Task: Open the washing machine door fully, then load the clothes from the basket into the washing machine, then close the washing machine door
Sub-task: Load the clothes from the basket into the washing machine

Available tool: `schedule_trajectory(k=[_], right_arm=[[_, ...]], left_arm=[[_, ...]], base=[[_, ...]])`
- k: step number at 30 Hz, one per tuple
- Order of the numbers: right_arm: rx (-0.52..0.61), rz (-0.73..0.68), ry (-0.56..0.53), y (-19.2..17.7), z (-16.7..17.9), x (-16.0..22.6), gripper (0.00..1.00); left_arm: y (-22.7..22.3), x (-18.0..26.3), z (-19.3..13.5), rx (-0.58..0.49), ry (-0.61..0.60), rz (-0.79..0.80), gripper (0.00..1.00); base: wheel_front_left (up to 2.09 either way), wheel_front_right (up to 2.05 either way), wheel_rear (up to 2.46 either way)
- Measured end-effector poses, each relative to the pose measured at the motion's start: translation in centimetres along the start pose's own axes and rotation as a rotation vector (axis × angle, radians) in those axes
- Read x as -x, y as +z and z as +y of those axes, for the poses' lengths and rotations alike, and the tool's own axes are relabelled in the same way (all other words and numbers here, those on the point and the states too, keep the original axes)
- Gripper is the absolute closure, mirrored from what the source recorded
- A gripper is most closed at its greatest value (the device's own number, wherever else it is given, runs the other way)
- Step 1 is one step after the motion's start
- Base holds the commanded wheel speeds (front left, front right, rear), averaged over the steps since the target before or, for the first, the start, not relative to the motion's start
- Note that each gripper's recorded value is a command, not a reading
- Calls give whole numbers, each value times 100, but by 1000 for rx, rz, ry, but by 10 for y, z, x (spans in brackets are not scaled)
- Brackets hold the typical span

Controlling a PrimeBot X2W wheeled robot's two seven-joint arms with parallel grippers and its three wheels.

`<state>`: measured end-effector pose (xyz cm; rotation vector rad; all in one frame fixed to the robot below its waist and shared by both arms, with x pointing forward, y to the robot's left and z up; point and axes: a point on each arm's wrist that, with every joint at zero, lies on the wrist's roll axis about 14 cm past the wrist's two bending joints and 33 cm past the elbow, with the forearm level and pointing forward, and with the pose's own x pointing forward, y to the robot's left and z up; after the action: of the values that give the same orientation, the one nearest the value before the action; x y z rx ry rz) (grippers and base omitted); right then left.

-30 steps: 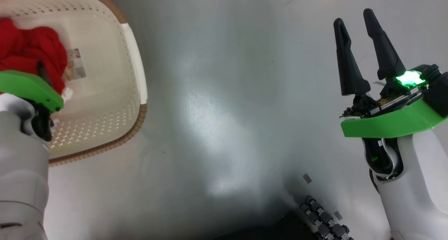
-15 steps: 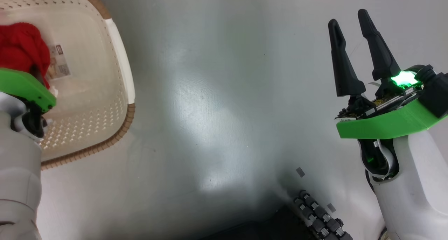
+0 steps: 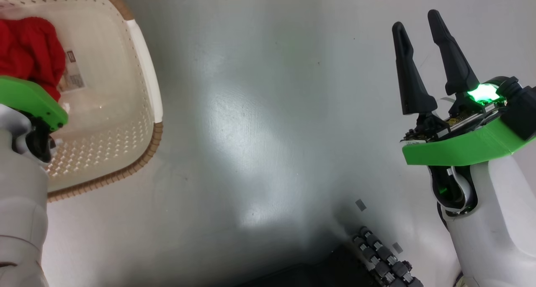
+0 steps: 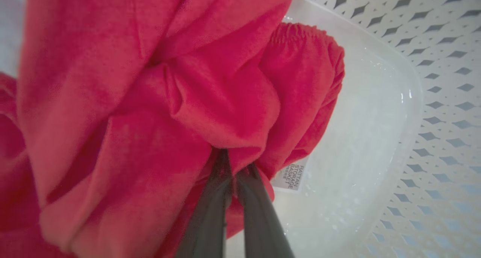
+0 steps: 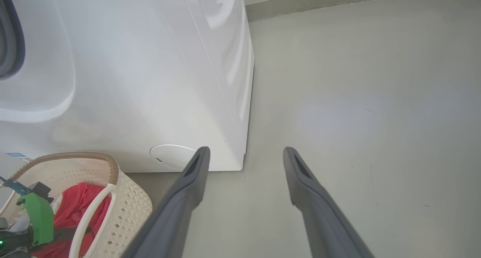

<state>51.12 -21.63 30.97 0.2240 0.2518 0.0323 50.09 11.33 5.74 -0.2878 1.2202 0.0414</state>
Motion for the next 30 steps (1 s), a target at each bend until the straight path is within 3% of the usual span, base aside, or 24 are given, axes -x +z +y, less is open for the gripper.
schedule_trajectory(k=[12,30], right_arm=[[-6,-59,29,26,12,-3,0],[-13,-151,72,78,33,16,0]], left_arm=[[21,22,-18,-36,-71,-119,100],[49,98,-36,-95,-165,-361,100]], base=[[0,0,0],[0,0,0]])
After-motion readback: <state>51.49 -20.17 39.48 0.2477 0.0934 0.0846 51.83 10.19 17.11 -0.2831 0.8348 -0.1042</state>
